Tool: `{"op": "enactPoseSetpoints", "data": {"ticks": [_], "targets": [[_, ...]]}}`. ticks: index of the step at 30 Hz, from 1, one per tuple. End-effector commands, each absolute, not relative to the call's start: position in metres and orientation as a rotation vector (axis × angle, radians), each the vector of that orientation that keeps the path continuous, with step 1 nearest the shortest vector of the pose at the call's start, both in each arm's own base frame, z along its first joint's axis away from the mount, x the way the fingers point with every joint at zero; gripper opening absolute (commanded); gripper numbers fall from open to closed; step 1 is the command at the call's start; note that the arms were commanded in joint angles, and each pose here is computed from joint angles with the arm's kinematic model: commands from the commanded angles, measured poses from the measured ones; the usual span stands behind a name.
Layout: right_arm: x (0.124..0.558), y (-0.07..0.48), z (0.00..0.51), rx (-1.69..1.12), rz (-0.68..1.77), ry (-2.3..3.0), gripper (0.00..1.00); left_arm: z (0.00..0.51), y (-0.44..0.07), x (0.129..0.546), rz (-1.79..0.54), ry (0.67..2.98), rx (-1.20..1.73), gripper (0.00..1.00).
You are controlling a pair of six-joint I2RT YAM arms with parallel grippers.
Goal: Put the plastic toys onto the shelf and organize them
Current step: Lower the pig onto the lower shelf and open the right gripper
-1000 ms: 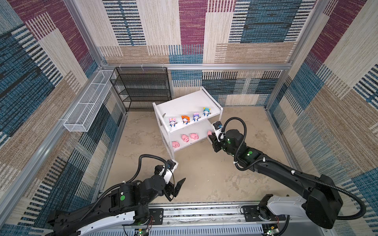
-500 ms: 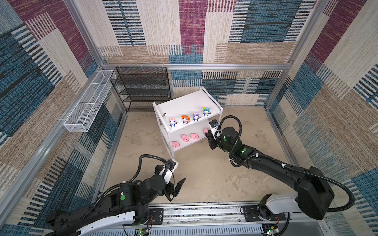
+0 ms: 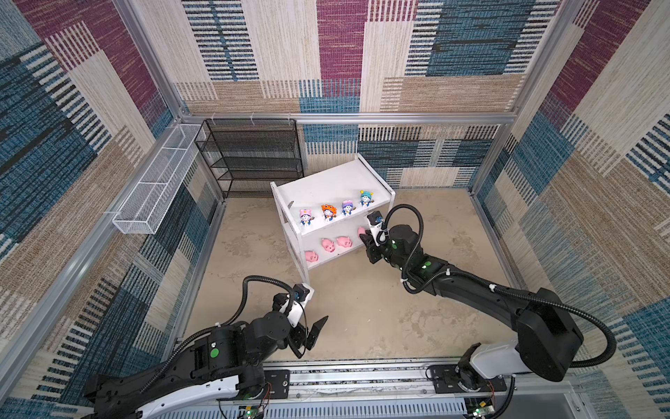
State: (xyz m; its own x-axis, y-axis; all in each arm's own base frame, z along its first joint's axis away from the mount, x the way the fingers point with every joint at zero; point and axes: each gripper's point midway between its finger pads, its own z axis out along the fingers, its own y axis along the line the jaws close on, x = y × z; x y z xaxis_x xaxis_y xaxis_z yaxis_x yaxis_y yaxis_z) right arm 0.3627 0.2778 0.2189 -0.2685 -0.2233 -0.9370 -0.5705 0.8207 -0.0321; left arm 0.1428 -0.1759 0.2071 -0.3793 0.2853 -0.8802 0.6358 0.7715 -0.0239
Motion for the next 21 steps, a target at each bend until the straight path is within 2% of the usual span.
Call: {"op": "enactPoseSetpoints", "data": {"ticks": [1,10,21], "targets": [[0.3663,0.2825,0.229,-0.59,0.395,1.809,0.27,0.2099,-0.1786,0.144,-0.46,1.961,0.684,1.0],[0.3696,0.2857,0.2267,-0.595,0.394,1.811,0.28,0.2112,-0.1775,0.1426,-0.477,1.953,0.679,1.0],[0.3703,0.2857,0.2284,-0.588,0.396,1.816,0.35,0.2112,-0.1772,0.1415,-0.488,1.95,0.679,1.0]]}}
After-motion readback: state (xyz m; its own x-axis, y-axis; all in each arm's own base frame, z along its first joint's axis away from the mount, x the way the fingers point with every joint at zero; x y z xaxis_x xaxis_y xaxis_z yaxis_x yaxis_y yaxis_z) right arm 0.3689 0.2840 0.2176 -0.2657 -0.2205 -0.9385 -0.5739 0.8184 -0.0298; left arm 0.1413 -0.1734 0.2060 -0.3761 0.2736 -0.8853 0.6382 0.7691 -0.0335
